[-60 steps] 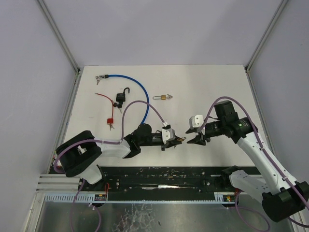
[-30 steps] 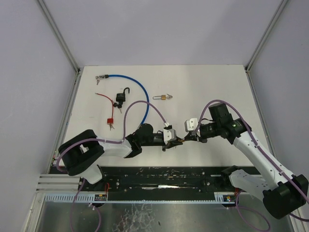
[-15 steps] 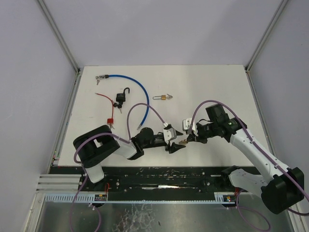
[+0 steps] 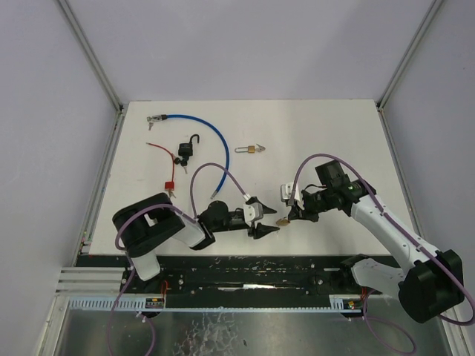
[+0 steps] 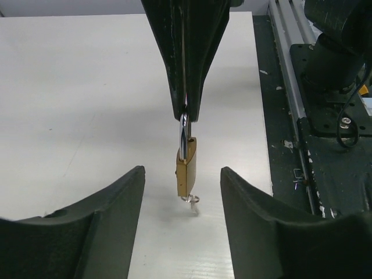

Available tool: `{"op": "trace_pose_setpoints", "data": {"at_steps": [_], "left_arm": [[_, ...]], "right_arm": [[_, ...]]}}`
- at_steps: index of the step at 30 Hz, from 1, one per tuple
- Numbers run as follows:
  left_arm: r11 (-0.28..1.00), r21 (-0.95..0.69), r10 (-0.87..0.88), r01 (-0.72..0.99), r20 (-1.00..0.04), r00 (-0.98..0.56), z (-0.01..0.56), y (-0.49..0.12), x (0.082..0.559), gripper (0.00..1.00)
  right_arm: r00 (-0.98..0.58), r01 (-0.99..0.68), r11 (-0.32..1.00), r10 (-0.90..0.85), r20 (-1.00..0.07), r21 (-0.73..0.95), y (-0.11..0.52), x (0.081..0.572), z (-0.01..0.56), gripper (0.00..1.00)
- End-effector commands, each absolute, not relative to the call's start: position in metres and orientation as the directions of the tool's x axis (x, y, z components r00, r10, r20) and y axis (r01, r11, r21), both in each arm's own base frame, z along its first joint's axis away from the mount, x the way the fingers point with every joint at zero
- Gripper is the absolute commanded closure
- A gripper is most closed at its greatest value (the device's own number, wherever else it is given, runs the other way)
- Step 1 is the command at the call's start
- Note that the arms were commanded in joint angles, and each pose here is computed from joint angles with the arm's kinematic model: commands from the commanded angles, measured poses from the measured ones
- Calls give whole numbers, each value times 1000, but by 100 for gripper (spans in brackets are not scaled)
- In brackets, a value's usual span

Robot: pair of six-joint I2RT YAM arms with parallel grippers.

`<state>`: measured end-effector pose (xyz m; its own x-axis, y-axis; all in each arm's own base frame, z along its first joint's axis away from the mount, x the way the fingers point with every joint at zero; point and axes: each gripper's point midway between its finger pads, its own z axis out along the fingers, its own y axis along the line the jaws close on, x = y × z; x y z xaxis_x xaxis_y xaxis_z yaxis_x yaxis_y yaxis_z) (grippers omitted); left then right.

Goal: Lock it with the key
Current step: Lock the lock.

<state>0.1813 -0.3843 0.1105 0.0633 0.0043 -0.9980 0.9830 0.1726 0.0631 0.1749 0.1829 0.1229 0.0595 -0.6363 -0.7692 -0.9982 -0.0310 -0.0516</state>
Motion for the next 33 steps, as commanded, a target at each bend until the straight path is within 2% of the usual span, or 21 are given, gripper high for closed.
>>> {"op": "trace_pose_setpoints", "data": {"at_steps": [1,9,12,22,25,28,33], "left_arm": [[149,98,-44,984,-993,106,126,-398,188,50],[101,37,-29,994,-999,40,106,-412,185,60],[87,21,-25,996,-999,23,101,-415,184,68],[51,1,-24,999,-1000,2,97,-420,179,75],[33,-14,-20,999,-1000,-13,93,-422,178,80],[25,-21,-25,999,-999,-20,91,-422,176,81],[32,-26,-27,999,-999,-25,89,-419,176,75]], "right_arm": [[94,-995,-71,-597,-797,-64,189,172,127,100],[93,-996,-70,-601,-794,-64,188,173,123,100],[90,-996,-68,-604,-792,-61,188,174,121,100],[80,-996,-71,-608,-790,-46,189,174,116,100],[84,-996,-73,-607,-791,-49,189,174,114,100],[95,-995,-78,-604,-791,-60,189,174,113,100],[105,-994,-80,-608,-787,-71,188,175,110,100]]}}
